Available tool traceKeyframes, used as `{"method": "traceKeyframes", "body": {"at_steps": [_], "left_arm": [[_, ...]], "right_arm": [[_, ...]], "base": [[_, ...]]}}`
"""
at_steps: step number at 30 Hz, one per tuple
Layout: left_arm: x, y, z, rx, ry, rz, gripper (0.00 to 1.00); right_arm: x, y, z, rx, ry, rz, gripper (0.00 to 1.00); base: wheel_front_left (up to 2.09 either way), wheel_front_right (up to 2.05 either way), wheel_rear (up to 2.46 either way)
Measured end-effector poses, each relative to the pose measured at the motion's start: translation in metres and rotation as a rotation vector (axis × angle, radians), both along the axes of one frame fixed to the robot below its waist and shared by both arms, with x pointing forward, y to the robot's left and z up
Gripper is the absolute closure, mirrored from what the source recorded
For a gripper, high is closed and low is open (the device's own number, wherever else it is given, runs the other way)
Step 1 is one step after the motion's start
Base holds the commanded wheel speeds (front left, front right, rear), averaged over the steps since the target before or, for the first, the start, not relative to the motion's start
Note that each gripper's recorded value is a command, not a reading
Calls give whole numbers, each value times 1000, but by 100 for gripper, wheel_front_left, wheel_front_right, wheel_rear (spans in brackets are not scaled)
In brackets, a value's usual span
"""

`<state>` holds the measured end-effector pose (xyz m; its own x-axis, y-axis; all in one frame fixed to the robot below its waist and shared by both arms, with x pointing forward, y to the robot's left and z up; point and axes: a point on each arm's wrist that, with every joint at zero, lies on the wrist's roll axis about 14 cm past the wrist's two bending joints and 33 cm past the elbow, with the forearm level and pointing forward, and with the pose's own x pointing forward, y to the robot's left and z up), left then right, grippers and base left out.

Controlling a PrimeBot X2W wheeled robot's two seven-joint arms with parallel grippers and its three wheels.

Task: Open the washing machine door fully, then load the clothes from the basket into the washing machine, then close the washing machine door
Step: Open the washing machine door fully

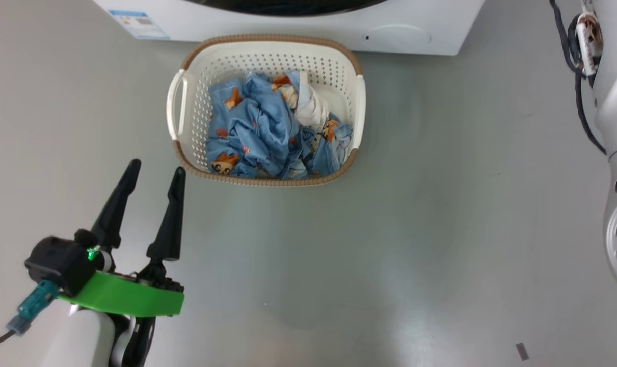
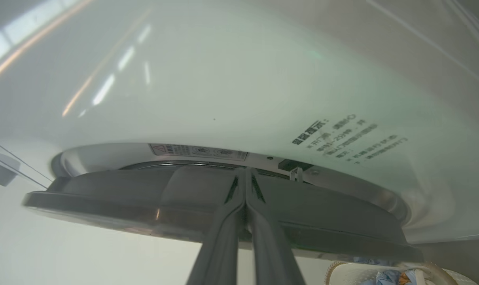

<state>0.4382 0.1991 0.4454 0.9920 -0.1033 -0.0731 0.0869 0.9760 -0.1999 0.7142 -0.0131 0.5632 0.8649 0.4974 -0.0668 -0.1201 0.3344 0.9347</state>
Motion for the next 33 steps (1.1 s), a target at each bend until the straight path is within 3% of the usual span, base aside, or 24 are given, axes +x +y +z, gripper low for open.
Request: {"method": "traceKeyframes", "body": {"at_steps": [17,33], "left_arm": [[5,9,-7,-4,17,28,0],[11,4,11,-16,-40,17,0]], "right_arm": [[22,19,-11,-1,20,3,100],[-6,28,-10,-37,24,178,100]], "base": [[0,0,0],[0,0,0]]}}
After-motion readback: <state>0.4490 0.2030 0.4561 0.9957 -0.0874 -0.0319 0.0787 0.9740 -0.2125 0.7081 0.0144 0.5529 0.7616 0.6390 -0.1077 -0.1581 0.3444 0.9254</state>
